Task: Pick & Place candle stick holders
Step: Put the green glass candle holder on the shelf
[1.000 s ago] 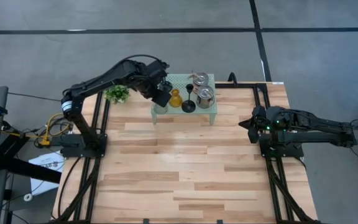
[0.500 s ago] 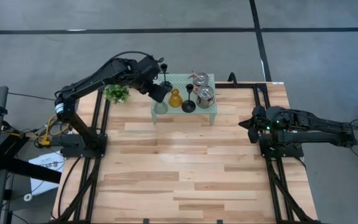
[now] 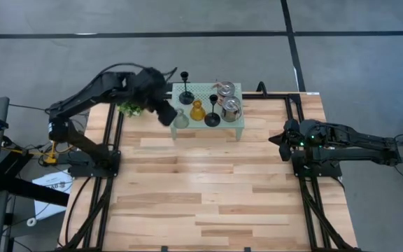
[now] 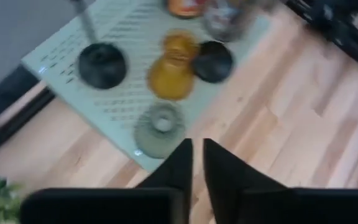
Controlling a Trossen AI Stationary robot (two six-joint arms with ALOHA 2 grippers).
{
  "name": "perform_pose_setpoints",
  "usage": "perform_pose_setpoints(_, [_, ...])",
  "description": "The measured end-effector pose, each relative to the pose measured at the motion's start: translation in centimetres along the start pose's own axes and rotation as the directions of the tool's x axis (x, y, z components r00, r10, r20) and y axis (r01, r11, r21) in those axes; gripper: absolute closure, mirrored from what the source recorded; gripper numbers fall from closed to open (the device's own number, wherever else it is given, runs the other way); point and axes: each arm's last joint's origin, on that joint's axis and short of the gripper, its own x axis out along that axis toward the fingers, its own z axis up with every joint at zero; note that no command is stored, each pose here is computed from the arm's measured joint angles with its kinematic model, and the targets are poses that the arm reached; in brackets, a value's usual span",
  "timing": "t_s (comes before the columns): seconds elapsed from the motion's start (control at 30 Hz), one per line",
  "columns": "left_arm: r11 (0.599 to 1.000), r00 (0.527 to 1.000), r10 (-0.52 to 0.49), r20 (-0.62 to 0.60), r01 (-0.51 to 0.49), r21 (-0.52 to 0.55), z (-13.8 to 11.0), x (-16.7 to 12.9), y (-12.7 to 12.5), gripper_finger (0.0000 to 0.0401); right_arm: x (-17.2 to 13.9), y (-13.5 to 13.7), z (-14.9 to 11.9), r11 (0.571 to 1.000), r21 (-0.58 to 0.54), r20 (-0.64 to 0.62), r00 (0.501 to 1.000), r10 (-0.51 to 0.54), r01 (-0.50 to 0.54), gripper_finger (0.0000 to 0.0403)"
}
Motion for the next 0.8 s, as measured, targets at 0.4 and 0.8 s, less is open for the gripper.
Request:
perform_pose_setpoints(0.4, [0.980, 0.999, 0.026, 0.032, -0.031, 0.196, -3.8, 0.3, -5.6, 0.0399, 0.0, -0.1, 0.0, 1.000, 0.000, 0.011, 1.000, -0.023, 0.023, 0.0403])
perform_pose_setpoints(0.8, [0.977, 0.986, 0.104, 0.129, -0.125, 0.173, -8.1, 5.2, -5.4, 0.0400, 0.0, -0.1, 0.0, 1.000, 0.002, 0.011, 1.000, -0.022, 0.022, 0.0403])
